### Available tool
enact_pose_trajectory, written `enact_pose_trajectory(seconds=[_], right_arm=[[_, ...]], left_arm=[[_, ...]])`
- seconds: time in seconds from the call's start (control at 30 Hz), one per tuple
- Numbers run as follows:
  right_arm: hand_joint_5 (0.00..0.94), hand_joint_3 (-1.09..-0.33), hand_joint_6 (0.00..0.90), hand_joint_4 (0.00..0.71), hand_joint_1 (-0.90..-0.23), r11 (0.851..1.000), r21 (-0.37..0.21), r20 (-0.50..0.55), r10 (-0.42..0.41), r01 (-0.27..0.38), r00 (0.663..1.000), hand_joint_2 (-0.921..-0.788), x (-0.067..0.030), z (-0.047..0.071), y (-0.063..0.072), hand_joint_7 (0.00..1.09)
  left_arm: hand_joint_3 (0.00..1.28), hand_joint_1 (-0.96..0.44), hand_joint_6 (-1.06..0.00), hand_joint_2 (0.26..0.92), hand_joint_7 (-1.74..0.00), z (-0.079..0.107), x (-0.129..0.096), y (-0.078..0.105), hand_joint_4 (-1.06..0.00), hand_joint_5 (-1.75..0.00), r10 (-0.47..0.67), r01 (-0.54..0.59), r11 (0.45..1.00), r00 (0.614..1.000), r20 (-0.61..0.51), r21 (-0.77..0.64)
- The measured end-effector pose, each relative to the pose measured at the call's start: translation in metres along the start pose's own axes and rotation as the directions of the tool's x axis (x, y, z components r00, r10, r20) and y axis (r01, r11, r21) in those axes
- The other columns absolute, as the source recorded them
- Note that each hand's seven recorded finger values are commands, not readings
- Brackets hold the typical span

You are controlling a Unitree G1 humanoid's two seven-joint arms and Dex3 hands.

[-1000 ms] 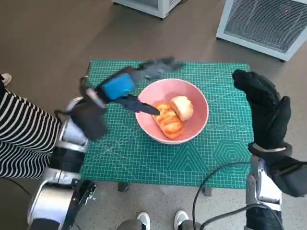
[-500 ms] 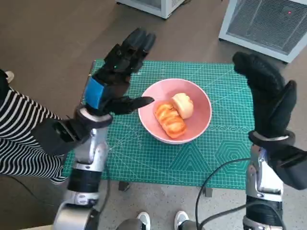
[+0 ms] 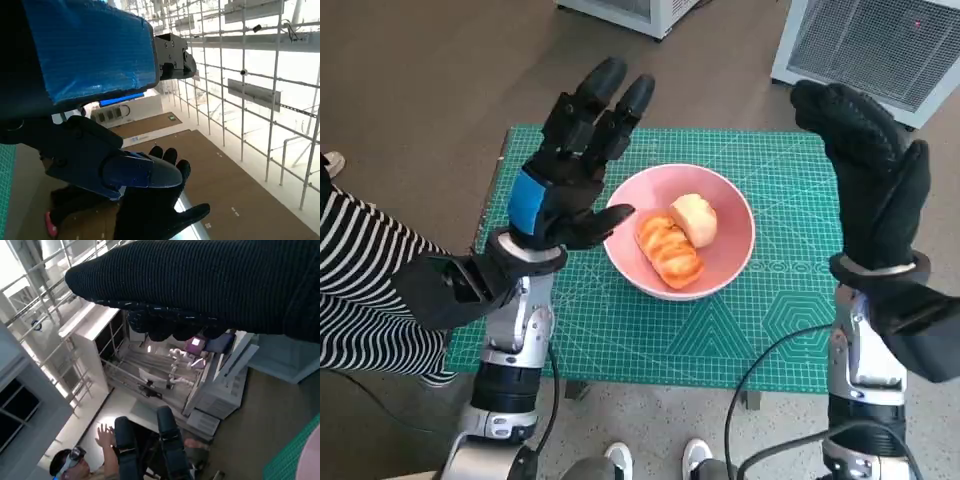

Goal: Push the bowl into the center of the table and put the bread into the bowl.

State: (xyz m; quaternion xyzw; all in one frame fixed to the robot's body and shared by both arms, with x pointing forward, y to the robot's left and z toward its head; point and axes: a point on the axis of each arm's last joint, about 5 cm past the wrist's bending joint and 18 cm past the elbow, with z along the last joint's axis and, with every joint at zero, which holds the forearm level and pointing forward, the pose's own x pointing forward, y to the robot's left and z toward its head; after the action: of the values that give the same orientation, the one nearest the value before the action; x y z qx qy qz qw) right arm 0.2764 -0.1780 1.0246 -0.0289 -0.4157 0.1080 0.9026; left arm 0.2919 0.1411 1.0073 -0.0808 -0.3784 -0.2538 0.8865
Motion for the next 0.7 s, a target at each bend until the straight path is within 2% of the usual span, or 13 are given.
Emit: enact_pose_trajectory(seconds=[0.7], right_arm=[[0.001, -0.721, 0.073, 0.202, -0.821, 1.0, 0.001, -0.007, -0.005, 0.005, 1.0, -0.921, 0.0028, 0.0004, 0.0005, 0.55]], left_arm=[[0.36, -0.74, 0.0, 0.921, -0.28, -0.0033, 0.0005, -0.0015, -0.1, -0.03, 0.019, -0.019, 1.0, 1.0, 0.002, 0.021]])
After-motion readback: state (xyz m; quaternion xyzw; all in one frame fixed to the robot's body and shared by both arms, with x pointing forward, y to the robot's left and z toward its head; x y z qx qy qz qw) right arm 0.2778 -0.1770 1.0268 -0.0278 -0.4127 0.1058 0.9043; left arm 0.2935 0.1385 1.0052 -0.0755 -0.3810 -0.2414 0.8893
